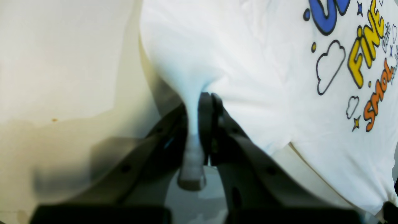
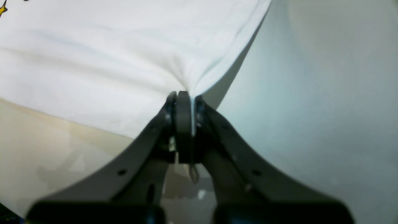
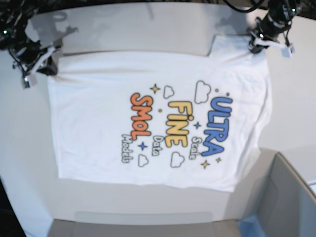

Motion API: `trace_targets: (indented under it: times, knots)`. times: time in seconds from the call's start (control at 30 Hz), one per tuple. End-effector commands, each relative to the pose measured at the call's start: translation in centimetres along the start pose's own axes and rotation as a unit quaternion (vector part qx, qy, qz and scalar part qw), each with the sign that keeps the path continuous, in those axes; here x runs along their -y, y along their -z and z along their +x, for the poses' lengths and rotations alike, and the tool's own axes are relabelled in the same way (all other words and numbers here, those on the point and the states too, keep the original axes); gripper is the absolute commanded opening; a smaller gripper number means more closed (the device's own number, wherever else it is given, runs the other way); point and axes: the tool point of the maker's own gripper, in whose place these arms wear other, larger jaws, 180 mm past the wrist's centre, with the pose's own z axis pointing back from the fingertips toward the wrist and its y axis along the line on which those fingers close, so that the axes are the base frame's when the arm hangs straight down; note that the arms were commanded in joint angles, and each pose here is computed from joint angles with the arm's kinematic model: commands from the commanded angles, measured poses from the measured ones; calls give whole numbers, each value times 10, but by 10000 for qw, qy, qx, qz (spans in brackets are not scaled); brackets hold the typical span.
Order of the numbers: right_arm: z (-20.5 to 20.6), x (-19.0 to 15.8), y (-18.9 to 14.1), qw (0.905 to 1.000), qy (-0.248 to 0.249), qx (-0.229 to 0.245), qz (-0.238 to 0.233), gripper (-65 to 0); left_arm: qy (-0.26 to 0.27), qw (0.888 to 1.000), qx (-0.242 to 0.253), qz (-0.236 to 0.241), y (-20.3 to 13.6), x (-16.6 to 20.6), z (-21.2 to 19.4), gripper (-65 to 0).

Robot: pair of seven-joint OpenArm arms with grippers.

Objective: Layout the t-shirt on the table in an organized manner, then fold the t-shirt properly
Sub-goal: 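Drag the held shirt edge over the shirt body with both grippers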

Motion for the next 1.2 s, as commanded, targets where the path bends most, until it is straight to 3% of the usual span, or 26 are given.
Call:
trace_targets:
  times: [0.0, 0.13, 0.43, 0.7, 1.03, 1.17]
  knots:
    - [15, 3, -6, 9995, -191, 238, -22, -650, 70, 9999, 123, -25, -4, 2, 8, -650]
    - [34, 3, -7, 9982, -283, 520, -56, -650, 27, 9994, 332, 41, -9, -3, 23, -650]
    - [75, 5, -9, 9930, -485, 1066, -122, -650, 30, 9930, 1099, -430, -3, 33, 86, -650]
    - [86, 15, 9, 9937, -425, 1031, -98, -650, 230, 9871, 1050, -1190, 8, 101, 132, -650]
    - [107, 26, 40, 9949, -532, 830, -222, -650, 4, 9897, 1016, -1012, 47, 113, 183, -650]
    - [110, 34, 51, 9962, -381, 749, -223, -650, 256, 9915, 883, -924, 64, 130, 187, -650]
